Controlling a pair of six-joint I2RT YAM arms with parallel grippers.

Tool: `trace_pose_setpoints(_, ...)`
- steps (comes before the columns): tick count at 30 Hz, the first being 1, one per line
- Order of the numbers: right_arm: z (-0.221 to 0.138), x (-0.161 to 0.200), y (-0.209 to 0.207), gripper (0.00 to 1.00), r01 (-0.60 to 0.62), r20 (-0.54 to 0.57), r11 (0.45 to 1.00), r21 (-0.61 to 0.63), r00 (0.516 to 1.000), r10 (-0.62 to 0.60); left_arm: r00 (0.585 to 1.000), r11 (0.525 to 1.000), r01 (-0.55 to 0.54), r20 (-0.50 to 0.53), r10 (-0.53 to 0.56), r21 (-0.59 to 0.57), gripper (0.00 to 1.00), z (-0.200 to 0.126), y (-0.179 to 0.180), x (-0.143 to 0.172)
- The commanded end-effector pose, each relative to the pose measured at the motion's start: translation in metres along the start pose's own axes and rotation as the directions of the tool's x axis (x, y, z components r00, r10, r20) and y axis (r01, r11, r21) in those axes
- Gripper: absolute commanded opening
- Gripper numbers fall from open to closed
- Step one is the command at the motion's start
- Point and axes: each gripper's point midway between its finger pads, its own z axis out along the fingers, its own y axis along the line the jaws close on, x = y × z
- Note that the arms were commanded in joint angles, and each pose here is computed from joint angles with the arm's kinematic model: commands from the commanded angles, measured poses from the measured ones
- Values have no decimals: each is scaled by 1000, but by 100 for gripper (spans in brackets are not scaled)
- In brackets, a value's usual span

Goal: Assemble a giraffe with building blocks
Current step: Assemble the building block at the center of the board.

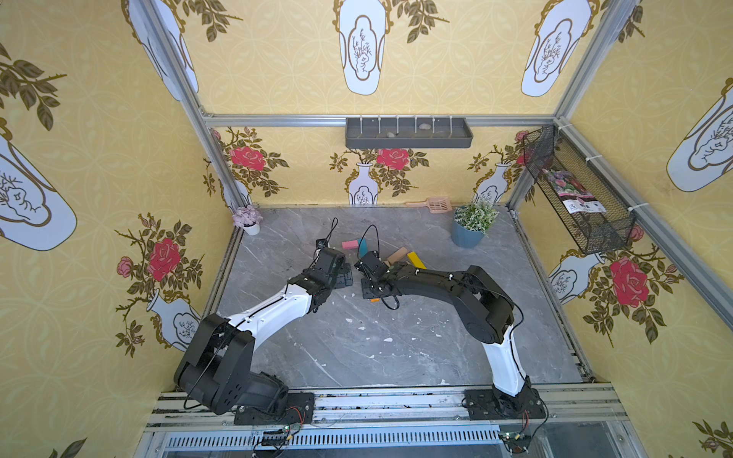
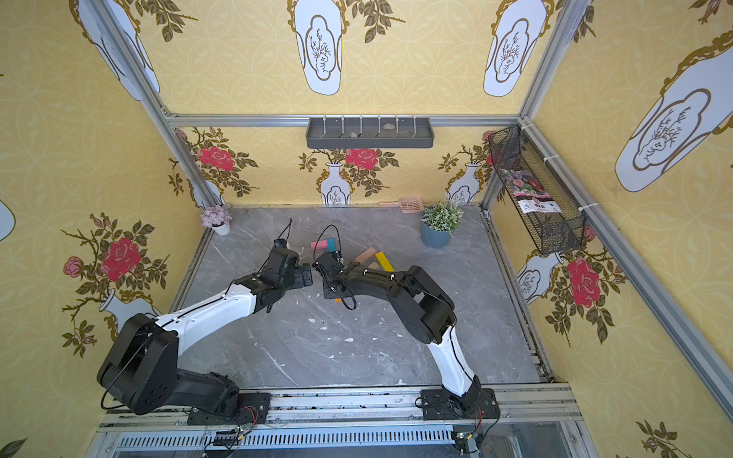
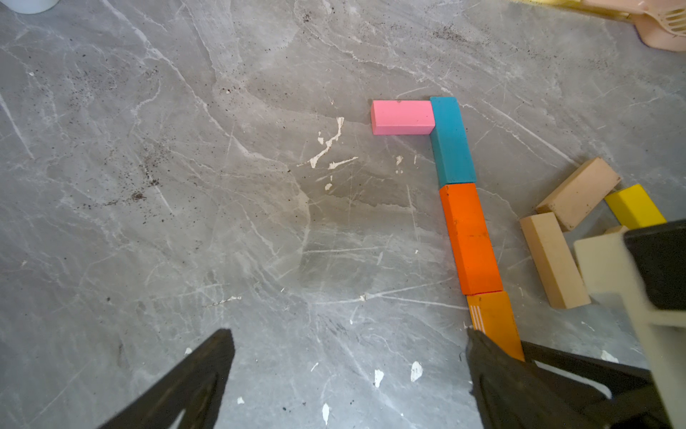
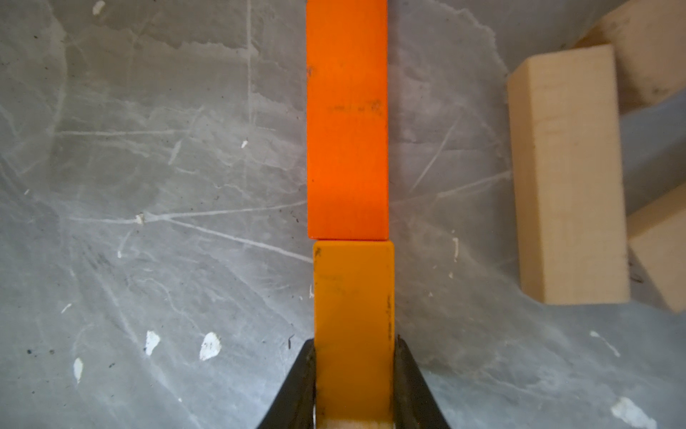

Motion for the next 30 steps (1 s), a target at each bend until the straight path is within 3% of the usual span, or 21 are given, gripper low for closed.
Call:
trace_pose_setpoints(1,6,14,-6,30,5,-47,1000,19,999,-4,1000,1000,-5,-4,5,-8,99,2,1,2)
trace_pose_setpoints(6,7,15,-6,33,10,-50,1000,20,999,-9,1000,1000,-5,-3,5,-7,99,1,1,2)
trace_pose_setpoints(12,0,9,-2,54,21,-21,1000,0,1000,-21,1000,1000,-7,-5,7,-7,99,1,1,3)
trace_pose_setpoints(18,-33,-11,-3,62,27,89,998,-49,996,-22,1000,1000,-11,0,11,-10,99,-1,2,1)
trace_pose_setpoints(23,-74,-35,-43,74,-12,185,1000,-15,983,15,1000,1000,-9,13,9,-1,99,-3,3,1)
trace_pose_setpoints(27,-100,-50,-88,75,-31,261,999,-33,965,38,1000,1000,-6,2,6,26,99,-2,-1,5)
trace_pose_setpoints(30,-120,-57,-123,76,-10,371,999,40,928,-5,996,991,62,-67,-54,118,99,-5,-17,15)
